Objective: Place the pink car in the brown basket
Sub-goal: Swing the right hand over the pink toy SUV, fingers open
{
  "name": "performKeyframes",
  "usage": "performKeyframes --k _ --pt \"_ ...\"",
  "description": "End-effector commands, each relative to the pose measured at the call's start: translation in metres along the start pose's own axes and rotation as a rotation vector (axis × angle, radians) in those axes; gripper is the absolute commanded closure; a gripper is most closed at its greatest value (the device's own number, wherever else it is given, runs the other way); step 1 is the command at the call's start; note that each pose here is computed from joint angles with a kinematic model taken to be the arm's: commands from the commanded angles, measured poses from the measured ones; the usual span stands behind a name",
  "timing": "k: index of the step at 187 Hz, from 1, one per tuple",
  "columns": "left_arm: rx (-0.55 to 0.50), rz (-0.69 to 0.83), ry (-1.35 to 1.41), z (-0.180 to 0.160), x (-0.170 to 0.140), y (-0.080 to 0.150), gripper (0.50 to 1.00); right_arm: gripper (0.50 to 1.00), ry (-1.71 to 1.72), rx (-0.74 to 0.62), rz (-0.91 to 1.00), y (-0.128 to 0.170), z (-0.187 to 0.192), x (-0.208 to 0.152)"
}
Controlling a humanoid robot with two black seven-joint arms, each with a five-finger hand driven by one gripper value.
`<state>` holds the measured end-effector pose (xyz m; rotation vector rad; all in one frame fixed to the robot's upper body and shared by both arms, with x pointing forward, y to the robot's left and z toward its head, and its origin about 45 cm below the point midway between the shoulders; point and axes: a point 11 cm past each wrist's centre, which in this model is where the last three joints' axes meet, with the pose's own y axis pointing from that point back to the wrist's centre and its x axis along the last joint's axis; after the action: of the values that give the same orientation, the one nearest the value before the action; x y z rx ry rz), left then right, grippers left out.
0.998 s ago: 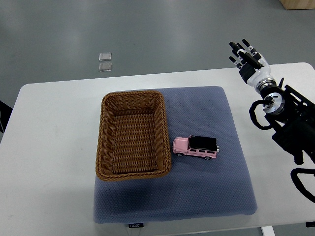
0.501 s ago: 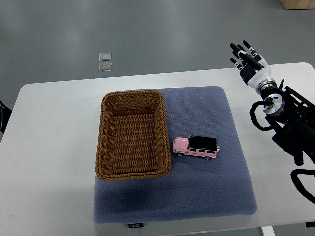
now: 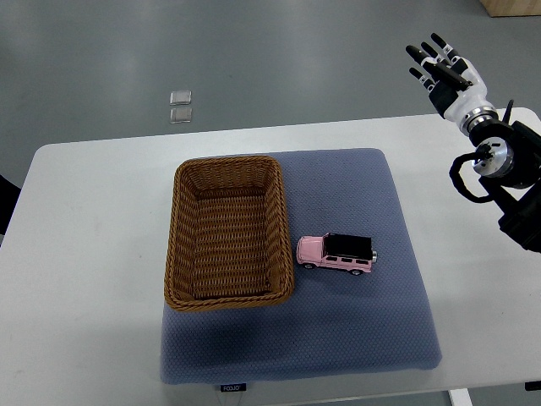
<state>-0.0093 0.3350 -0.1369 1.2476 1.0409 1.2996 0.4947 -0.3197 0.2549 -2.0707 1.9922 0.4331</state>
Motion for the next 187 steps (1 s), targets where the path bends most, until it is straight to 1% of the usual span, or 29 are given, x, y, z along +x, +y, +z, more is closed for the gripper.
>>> performKeyframes --k 1,17,31,45,62,79,91,116,130,142,170,187 --pt "0.000 0.000 0.000 0.000 0.000 0.000 0.500 0.587 0.259 0.012 -0.107 0.002 -0.028 -0.013" --pt "0.000 0.000 0.000 0.000 0.000 0.000 0.500 0.587 0.446 -0.002 -0.200 0.007 -0.033 -0.027" --pt "0.000 0.000 0.000 0.000 0.000 0.000 0.500 0.587 0.653 -0.018 -0.321 0.016 -0.038 -0.043" --pt "0.000 0.000 0.000 0.000 0.000 0.000 0.500 0.587 0.850 -0.058 -0.462 0.032 -0.037 -0.056" --pt "0.000 0.000 0.000 0.000 0.000 0.000 0.500 0.587 1.062 -0.118 -0.656 0.060 -0.039 -0.069" --pt "0.000 0.000 0.000 0.000 0.000 0.000 0.500 0.587 1.220 -0.159 -0.777 0.076 -0.046 -0.074" --pt "0.000 0.000 0.000 0.000 0.000 0.000 0.500 0.589 1.319 -0.221 -0.847 0.085 -0.040 -0.072" --pt "0.000 0.000 0.000 0.000 0.000 0.000 0.500 0.589 1.461 -0.370 -0.897 0.095 -0.031 -0.068" --pt "0.000 0.000 0.000 0.000 0.000 0.000 0.500 0.589 1.510 -0.449 -0.874 0.093 -0.031 -0.067" --pt "0.000 0.000 0.000 0.000 0.000 0.000 0.500 0.589 1.543 -0.488 -0.850 0.091 -0.029 -0.069" --pt "0.000 0.000 0.000 0.000 0.000 0.000 0.500 0.591 1.549 -0.520 -0.865 0.091 -0.011 -0.079" --pt "0.000 0.000 0.000 0.000 0.000 0.000 0.500 0.591 1.536 -0.556 -0.914 0.097 0.012 -0.082"
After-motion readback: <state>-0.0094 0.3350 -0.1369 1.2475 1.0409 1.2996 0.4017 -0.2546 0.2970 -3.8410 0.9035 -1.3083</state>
